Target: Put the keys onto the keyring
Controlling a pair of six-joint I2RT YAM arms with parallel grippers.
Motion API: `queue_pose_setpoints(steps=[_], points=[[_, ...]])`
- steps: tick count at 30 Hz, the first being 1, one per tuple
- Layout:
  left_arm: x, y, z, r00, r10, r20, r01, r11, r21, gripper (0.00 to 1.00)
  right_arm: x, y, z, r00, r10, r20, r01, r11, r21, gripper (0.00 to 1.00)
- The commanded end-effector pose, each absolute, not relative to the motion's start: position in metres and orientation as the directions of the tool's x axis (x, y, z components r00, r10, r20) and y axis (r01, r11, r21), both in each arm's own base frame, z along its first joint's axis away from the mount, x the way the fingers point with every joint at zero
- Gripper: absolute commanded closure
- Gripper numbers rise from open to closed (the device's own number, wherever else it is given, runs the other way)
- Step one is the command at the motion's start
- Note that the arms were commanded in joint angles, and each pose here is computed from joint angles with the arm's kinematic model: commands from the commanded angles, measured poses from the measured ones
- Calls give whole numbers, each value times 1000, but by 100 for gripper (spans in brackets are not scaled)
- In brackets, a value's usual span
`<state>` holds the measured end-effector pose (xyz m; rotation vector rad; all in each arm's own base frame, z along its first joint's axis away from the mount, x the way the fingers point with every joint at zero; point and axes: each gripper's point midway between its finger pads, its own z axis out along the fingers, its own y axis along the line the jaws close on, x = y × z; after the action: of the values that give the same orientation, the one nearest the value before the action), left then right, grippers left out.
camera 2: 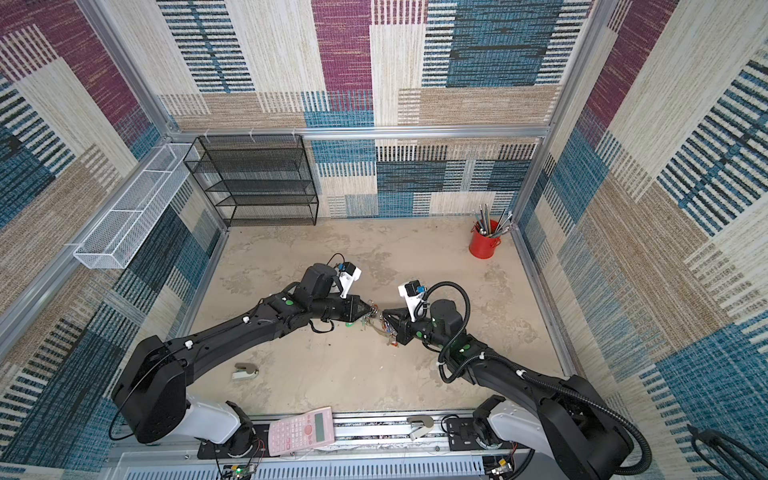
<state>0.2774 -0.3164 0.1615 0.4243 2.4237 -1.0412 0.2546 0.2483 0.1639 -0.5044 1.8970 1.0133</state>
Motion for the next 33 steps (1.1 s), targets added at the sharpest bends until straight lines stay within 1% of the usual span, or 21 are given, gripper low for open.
queue_pose_setpoints(steps=[1,3,5,8,12,15,20,33], points=[[276,-322,169,-836,96,-540,471,629,-618,86,256,248,164,-515,59,-855,-676,586,447,100],[277,-318,166,-841,93,-534,461,639,-615,81,256,249,164,-519,56,-853,-677,583,450,100],[281,-310,163,-861,48,-506,418,633,-652,77,256,249,162,-524,53,-850,-676,582,452,100],[281,-306,167,-880,-4,-475,395,550,-736,74,257,250,163,-522,55,-851,-676,581,452,100],[271,-320,177,-895,22,-445,410,435,-802,69,257,251,162,-526,50,-849,-677,580,454,100],[270,-323,181,-896,11,-443,412,392,-823,68,258,252,162,-527,50,-848,-677,578,455,100],[272,-322,184,-893,4,-450,415,390,-822,66,257,252,162,-529,46,-848,-678,579,454,100],[279,-316,165,-903,-4,-429,379,461,-802,62,257,252,162,-529,39,-847,-680,578,451,100]])
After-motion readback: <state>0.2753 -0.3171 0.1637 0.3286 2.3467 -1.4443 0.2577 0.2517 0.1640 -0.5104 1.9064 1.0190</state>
